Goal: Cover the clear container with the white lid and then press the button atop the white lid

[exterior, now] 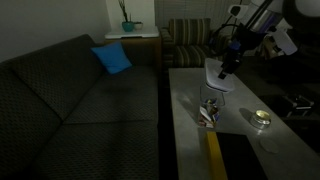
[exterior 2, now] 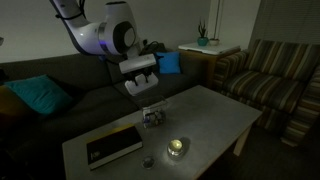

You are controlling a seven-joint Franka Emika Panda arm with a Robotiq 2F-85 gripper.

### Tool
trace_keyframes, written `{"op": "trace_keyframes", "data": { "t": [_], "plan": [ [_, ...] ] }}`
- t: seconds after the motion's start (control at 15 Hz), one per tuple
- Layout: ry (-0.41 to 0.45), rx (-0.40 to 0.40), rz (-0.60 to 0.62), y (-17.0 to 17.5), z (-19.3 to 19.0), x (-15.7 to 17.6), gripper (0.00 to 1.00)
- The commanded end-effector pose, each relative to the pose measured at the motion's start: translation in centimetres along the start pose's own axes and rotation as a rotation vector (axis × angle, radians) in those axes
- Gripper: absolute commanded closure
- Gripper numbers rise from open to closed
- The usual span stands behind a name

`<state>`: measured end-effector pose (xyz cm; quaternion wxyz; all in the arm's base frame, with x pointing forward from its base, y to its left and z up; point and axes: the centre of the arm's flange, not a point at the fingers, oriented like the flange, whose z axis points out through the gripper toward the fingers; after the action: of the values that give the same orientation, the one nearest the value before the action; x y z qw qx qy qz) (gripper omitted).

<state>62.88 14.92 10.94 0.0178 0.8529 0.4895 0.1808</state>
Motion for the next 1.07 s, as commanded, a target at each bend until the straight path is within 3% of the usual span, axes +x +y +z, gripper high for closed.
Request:
{"op": "trace_keyframes", "data": {
  "t": [0.0, 0.33, 1.0],
  "plan": [
    [-0.015, 0.053, 0.096, 2.7, 2.1, 1.0, 0.71],
    [-0.03, 0.067, 0.216, 5.3, 4.9, 2.3, 0.71],
    [-0.102, 0.119, 0.254, 7.6, 11.2, 2.6, 0.71]
  ]
}}
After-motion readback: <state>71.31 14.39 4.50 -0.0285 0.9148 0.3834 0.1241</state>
